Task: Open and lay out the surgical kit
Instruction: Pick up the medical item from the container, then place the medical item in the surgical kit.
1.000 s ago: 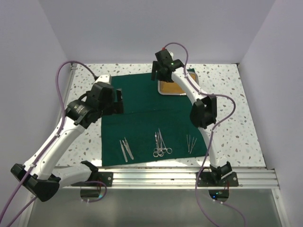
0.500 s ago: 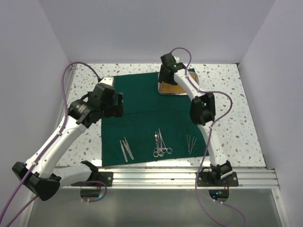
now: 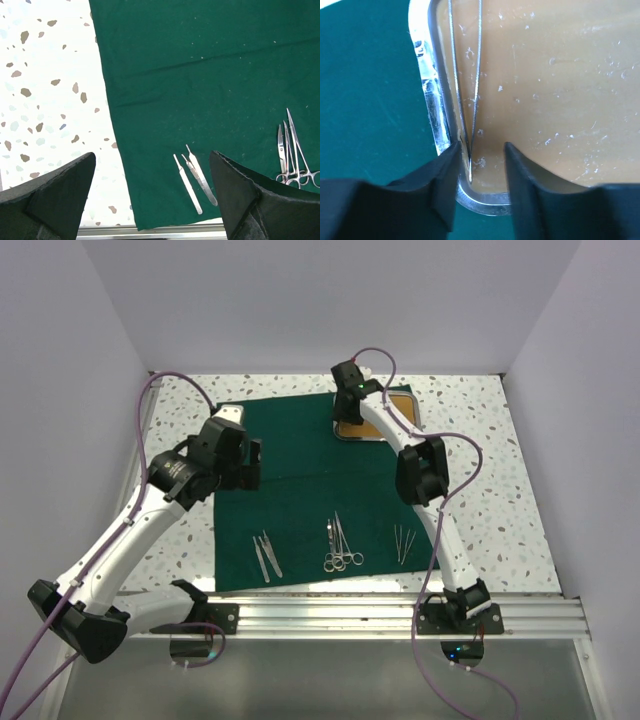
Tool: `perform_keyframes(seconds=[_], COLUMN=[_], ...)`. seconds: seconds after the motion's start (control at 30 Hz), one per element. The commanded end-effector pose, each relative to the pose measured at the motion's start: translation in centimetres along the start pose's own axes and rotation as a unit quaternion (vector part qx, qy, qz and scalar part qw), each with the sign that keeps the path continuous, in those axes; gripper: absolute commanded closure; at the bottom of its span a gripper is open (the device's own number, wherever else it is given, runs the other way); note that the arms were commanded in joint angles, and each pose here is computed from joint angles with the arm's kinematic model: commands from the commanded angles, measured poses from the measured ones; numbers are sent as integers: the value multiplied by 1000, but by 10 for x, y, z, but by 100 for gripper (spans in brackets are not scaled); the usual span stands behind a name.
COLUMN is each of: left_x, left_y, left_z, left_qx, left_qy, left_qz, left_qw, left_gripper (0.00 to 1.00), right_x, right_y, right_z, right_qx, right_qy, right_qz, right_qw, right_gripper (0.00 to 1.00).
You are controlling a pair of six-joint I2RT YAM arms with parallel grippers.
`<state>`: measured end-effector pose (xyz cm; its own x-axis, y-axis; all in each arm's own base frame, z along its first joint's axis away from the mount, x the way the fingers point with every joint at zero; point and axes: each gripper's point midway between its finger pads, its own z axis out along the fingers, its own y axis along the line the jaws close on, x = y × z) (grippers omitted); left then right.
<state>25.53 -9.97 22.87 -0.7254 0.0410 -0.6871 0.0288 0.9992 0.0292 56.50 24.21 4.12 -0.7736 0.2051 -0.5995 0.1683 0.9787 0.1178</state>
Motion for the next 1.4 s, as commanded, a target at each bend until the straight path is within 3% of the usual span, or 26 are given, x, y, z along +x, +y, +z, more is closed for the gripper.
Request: perform_keyframes(seconds=[0.0,0.1,0.3,0.5,0.77,0.9,1.0,1.03,1.17,1.2,1.3,1.37], left_x=[-5,-5,-5,-6,-7,-11,-17,-18,-23,-24,-26,-28], left_y=[2,2,1,-2,-3,-6,-8,-8,-11,-16,-20,-24], left_z=[-2,-3,-3,-2,-3,-3,-4,-5,-5,-4,-5,-5], left_qx=[-3,-7,-10,-10,-11,-8,-6,-6,-3,5,16,22], left_qy=[-16,-17,-20,-23,-24,-25,-30,-31,-35,-34,-36,-40], left_qz=[11,17,25,32,37,34,29,28,19,6,-8,-18], left_qw=[1000,1000,999,999,999,999,999,999,999,999,999,999], left_gripper=[0,0,0,0,0,0,0,0,0,0,0,0], right_x=[11,19,30,34,19,-14,-15,-35,-28,-25,-3,4], right_y=[-6,-10,-14,-15,-13,-20,-32,-33,-54,-70,-81,-91], right_z=[12,15,20,21,3,-40,-61,-91,-136,-180,-188,-222], right_qx=[24,31,42,43,40,37,44,34,33,20,17,-2], right_qy=[6,15,28,33,18,-17,-24,-52,-62,-74,-56,-60], right_qz=[-4,-7,-15,-18,-22,-26,-40,-37,-46,-38,-38,-30], right_qw=[1000,999,999,998,999,999,998,997,996,996,998,998], right_gripper=[58,67,68,100,100,100,100,100,100,100,100,100])
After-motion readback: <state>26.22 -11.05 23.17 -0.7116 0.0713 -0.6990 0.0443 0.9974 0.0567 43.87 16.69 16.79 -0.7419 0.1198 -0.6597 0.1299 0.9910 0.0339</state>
